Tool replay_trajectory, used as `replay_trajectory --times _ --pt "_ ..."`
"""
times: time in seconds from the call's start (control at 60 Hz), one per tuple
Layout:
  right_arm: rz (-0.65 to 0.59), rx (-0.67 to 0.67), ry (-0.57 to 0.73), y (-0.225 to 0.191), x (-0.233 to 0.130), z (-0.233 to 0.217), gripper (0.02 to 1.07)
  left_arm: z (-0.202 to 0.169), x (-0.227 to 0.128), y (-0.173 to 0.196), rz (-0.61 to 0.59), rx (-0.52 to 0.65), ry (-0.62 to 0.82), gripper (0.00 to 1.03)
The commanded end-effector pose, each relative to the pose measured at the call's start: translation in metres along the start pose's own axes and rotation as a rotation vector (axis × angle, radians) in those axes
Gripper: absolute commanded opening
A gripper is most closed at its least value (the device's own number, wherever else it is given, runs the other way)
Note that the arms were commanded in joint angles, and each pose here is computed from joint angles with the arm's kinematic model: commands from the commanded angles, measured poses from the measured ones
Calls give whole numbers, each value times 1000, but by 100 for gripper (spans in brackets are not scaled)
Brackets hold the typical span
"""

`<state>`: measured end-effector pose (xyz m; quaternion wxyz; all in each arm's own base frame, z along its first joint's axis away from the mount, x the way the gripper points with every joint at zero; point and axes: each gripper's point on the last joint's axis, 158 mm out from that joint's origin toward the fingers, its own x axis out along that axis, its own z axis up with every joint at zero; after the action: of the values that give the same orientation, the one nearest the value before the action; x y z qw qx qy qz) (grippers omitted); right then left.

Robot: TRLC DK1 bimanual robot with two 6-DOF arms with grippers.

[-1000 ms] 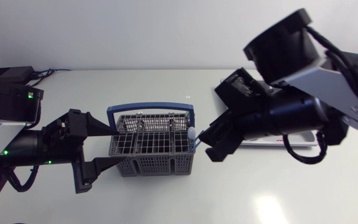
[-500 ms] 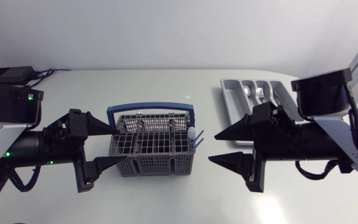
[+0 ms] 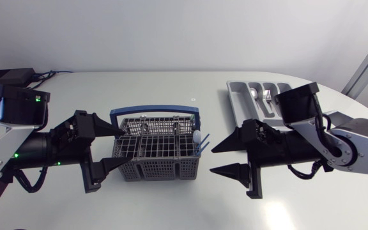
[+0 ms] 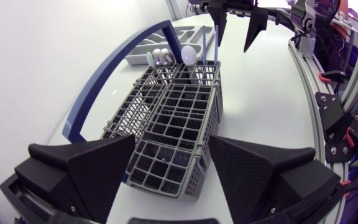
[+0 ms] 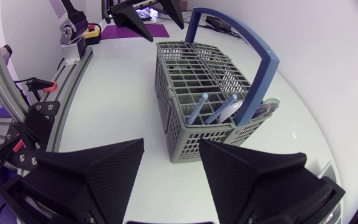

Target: Unload the cutlery basket into the drawer organizer.

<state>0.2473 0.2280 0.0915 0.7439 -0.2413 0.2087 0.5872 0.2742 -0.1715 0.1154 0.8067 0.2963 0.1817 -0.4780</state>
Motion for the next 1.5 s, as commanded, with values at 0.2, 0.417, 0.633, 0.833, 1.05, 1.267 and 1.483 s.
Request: replay_trajectory --times 0.2,0.417,0.633,0.833,1.05,1.267,1.483 --pt "-16 -42 -30 -17 11 7 61 -13 10 -1 -13 -29 35 87" --pt "-17 -46 -57 -17 13 20 52 -15 15 -1 -21 -34 41 87" --pt "-1 -40 -63 -13 19 25 47 -15 16 -1 -21 -41 41 87" --pt "5 -34 -57 -13 23 20 23 -15 14 0 -14 -40 39 87" --pt "10 -22 -53 -14 26 18 16 -16 14 -1 -14 -39 40 87" --pt "11 -17 -55 -15 28 20 10 -15 13 -2 -13 -37 38 87" --pt "1 -23 -69 -18 23 28 8 -18 13 -5 -17 -40 41 87"
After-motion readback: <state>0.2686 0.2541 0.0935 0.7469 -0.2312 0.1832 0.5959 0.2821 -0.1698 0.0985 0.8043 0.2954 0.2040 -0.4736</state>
